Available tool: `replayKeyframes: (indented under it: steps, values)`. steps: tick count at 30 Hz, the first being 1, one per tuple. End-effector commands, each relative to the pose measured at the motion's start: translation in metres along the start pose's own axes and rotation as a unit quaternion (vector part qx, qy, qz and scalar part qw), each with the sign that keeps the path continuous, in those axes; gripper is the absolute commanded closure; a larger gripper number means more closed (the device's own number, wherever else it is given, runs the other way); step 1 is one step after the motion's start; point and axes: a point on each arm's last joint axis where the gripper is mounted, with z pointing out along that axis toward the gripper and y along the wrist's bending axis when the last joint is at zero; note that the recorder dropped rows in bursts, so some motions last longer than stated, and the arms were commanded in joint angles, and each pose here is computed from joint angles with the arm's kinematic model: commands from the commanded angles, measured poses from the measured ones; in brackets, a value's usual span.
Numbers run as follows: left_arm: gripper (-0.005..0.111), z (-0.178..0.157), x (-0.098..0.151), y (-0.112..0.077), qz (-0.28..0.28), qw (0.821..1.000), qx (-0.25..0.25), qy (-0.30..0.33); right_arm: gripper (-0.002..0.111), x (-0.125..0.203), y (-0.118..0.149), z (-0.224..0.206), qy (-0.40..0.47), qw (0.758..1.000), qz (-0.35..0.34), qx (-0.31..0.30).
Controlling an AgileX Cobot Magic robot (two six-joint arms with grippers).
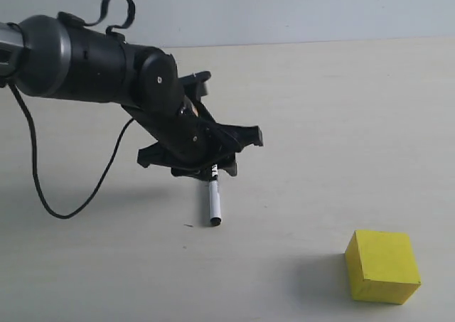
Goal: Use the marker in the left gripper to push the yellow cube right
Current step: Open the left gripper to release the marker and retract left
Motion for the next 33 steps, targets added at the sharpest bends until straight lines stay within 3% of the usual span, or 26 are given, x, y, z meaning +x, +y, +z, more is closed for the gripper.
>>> replayKeyframes:
  steps: [1, 3, 4, 5, 9, 13, 17, 19, 22, 28, 33]
  values:
    - [0.074, -0.039, -0.011, -0.005, 0.031, 0.998, 0.025, -0.044, 0.108, 0.001, 0.000, 0.000, -0.003, 1.000, -0.002, 0.000]
    - [0.090, -0.056, -0.014, -0.006, 0.060, 0.996, 0.030, -0.063, 0.108, 0.001, 0.000, 0.000, -0.003, 1.000, -0.002, 0.000]
    - [0.104, -0.068, -0.015, -0.008, 0.089, 0.993, 0.028, -0.077, 0.108, 0.001, 0.000, 0.000, -0.003, 1.000, -0.002, 0.000]
    - [0.106, -0.074, -0.015, -0.007, 0.112, 0.990, 0.025, -0.085, 0.108, 0.001, 0.000, 0.000, -0.003, 1.000, -0.002, 0.000]
    - [0.106, -0.098, -0.001, -0.003, 0.179, 0.976, 0.021, -0.120, 0.108, 0.001, 0.000, 0.000, -0.003, 1.000, -0.002, 0.000]
    - [0.106, -0.115, 0.027, 0.016, 0.181, 0.960, 0.057, -0.204, 0.108, 0.001, 0.000, 0.000, -0.003, 1.000, -0.002, 0.000]
    - [0.106, -0.126, 0.068, 0.037, 0.192, 0.924, 0.117, -0.308, 0.108, 0.001, 0.000, 0.000, -0.003, 1.000, -0.002, 0.000]
    - [0.106, -0.128, 0.090, 0.049, 0.192, 0.898, 0.154, -0.364, 0.108, 0.001, 0.000, 0.000, -0.003, 1.000, -0.002, 0.000]
    - [0.106, -0.129, 0.113, 0.068, 0.186, 0.876, 0.182, -0.407, 0.108, 0.001, 0.000, 0.000, -0.003, 1.000, -0.002, 0.000]
    - [0.106, -0.120, 0.133, 0.090, 0.182, 0.888, 0.169, -0.386, 0.108, 0.001, 0.000, 0.000, -0.003, 1.000, -0.002, 0.000]
    - [0.106, -0.117, 0.136, 0.093, 0.183, 0.895, 0.161, -0.373, 0.108, 0.001, 0.000, 0.000, -0.003, 1.000, -0.002, 0.000]
